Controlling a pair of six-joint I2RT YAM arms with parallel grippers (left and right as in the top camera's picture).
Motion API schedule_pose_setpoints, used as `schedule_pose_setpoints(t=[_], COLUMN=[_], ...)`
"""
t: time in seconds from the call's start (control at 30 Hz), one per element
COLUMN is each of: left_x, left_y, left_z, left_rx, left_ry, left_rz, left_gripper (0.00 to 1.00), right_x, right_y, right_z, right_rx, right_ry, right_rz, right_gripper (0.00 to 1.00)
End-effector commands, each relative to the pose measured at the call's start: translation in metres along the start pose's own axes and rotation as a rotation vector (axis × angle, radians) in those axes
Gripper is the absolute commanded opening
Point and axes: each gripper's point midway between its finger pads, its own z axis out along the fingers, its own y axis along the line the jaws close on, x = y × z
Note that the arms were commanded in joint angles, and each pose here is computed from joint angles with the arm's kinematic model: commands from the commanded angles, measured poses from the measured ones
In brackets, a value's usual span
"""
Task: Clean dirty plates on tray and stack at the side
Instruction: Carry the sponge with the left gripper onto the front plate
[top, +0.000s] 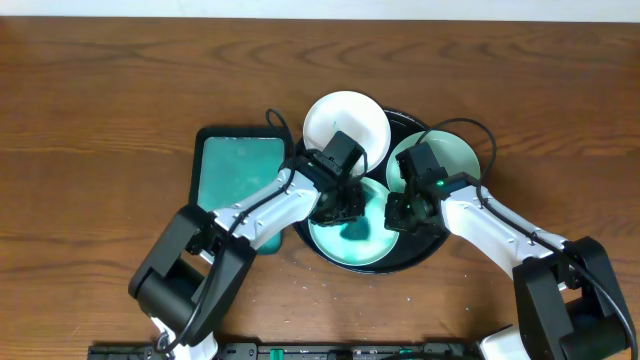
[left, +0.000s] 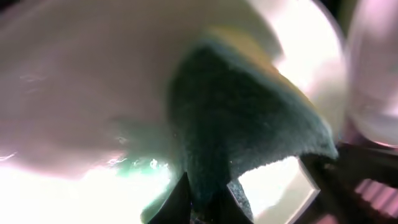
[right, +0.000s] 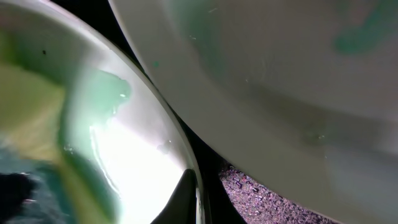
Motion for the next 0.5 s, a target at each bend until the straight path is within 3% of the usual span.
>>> schedule_pose_setpoints(t=[0.0, 0.3, 0.47], left_x=[-0.021, -0.025, -0.012], left_y=[0.077, 0.083, 0.030], left_z=[-0.004, -0.014, 0.016], left_rx=[-0.361, -0.421, -0.129], left_ry=[-0.151, -0.168, -0.030], left_rz=[-0.049, -0.032, -0.010], left_gripper=[0.07, 0.07, 0.07], right_x=[0.000, 0.001, 0.001], right_y=[-0.012, -0.013, -0.013], right_z=[0.014, 0.014, 0.014], right_rx=[0.063, 0.065, 0.064], right_ry=[0.003, 0.006, 0.006], right_rz=[0.022, 0.023, 0.024], right_gripper=[0.01, 0.01, 0.01])
